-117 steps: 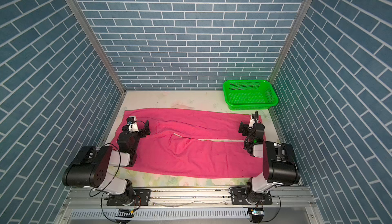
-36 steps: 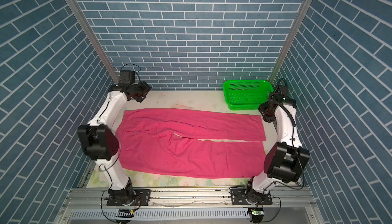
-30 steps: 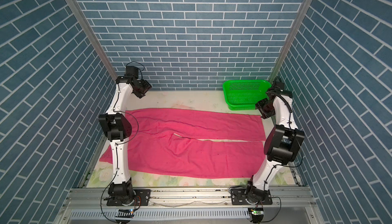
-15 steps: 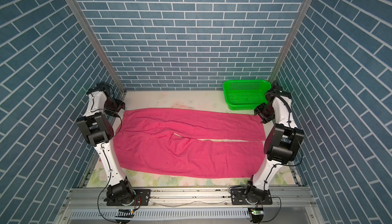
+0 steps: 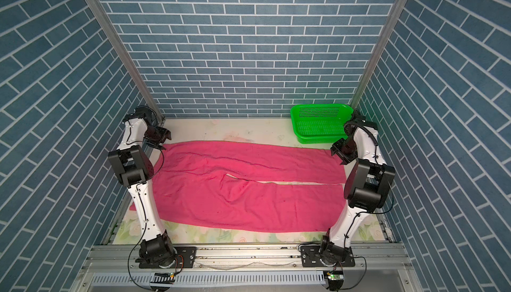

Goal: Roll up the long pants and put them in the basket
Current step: Fold the long pant at the center of the board.

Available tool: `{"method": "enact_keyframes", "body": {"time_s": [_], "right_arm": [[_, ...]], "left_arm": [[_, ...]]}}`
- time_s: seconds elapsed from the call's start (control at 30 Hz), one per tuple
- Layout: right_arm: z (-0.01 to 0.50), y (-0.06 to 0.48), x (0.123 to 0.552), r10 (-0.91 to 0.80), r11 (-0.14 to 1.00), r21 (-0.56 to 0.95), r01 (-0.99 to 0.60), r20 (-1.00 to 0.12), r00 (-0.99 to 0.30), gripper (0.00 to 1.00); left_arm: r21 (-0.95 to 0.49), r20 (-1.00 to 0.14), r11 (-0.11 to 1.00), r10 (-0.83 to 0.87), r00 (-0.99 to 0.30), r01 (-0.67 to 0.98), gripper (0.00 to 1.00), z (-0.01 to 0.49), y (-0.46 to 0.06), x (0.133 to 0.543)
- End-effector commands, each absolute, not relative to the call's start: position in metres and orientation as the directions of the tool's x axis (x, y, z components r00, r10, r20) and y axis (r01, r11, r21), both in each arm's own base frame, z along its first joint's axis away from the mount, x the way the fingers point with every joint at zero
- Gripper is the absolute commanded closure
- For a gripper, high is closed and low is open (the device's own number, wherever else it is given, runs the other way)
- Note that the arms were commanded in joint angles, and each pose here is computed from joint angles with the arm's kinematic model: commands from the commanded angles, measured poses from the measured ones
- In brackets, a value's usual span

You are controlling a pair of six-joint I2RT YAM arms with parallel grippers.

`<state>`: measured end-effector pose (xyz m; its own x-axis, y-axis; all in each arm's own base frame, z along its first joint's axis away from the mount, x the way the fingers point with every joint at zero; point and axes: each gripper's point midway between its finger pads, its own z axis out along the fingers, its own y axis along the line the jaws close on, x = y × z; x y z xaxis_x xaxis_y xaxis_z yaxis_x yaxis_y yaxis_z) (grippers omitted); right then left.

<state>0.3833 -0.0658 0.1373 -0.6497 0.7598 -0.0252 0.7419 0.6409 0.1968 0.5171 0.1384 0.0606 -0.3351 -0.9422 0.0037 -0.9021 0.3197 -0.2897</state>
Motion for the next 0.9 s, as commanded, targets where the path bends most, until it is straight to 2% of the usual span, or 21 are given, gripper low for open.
{"method": "enact_keyframes", "body": {"time_s": [0.0,0.13,0.4,0.57,0.87], "right_arm": [[0.140,-0.070,0.378,0.750,0.655,0.154,0.740,-0.014,-0.662,0.45],[0.145,-0.071,0.378,0.754,0.651,0.159,0.743,-0.025,-0.656,0.46],[0.150,-0.072,0.366,0.750,0.658,0.140,0.740,-0.037,-0.660,0.46],[0.146,-0.070,0.359,0.753,0.654,0.133,0.744,-0.027,-0.657,0.46],[0.122,-0.066,0.348,0.775,0.627,0.120,0.769,0.003,-0.632,0.46]], "left_arm": [[-0.261,0.023,0.316,-0.943,-0.333,-0.912,0.38,0.039,0.136,0.517],[-0.262,0.030,0.296,-0.949,-0.314,-0.919,0.38,0.023,0.140,0.524],[-0.367,0.092,0.217,-0.959,-0.267,-0.905,0.38,0.017,0.133,0.550],[-0.356,0.125,0.245,-0.944,-0.306,-0.902,0.38,0.027,0.118,0.541],[-0.355,0.094,0.302,-0.930,-0.356,-0.885,0.39,0.077,0.109,0.520]]}}
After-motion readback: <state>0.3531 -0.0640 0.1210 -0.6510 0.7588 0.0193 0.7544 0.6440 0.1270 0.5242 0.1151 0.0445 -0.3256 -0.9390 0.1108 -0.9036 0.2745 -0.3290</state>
